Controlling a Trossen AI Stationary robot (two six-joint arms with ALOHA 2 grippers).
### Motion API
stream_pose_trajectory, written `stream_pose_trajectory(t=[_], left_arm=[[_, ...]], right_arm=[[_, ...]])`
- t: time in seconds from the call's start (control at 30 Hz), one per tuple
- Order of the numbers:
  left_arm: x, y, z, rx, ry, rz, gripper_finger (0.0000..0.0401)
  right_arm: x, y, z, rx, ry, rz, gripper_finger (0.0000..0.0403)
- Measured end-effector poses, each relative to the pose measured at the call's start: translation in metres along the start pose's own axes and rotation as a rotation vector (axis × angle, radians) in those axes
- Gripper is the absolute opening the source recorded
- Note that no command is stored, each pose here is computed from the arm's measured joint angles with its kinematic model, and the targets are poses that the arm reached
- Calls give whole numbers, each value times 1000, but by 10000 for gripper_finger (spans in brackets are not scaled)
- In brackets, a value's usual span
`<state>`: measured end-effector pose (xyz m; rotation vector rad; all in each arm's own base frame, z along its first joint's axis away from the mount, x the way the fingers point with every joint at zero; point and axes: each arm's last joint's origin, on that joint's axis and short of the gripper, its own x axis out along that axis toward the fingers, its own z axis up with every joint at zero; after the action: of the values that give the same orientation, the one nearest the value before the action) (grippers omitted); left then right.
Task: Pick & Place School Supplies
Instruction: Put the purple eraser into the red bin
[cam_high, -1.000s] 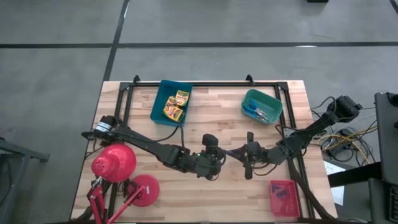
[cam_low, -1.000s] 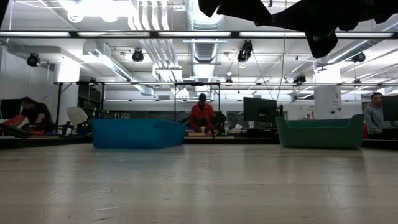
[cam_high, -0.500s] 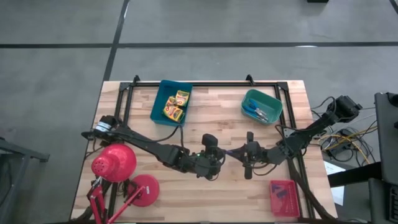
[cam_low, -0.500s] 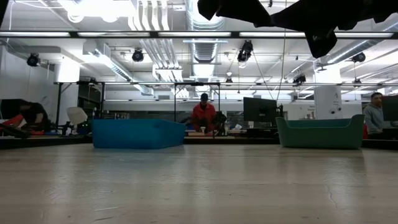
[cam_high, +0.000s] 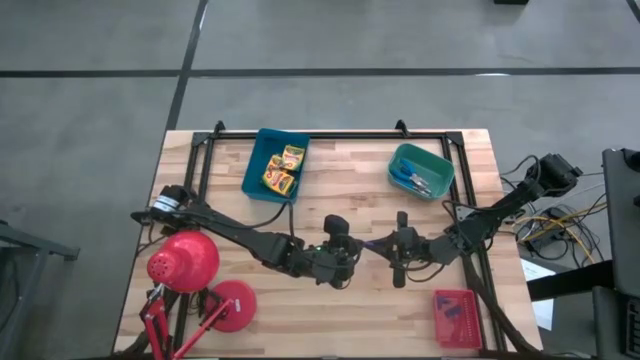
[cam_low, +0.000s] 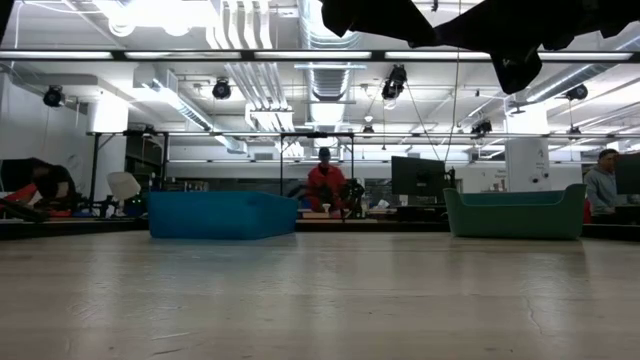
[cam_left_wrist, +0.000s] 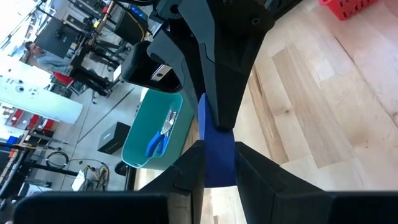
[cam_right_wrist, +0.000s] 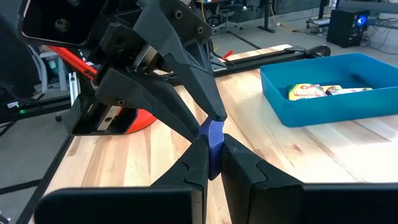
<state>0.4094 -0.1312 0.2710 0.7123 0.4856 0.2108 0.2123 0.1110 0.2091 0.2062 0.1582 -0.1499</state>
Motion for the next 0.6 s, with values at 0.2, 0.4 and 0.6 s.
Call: stream_pose_trajectory(t=[0.2,0.4,0.6], left_arm=[[0,0,0,-1,0,0,81],[0,0,0,153,2,4,81],[0,0,0,109,-2,-3,81]], right_arm=[[0,0,0,0,0,0,23],[0,0,0,-4,-1,0,23],[0,0,0,-6,-1,1,23]])
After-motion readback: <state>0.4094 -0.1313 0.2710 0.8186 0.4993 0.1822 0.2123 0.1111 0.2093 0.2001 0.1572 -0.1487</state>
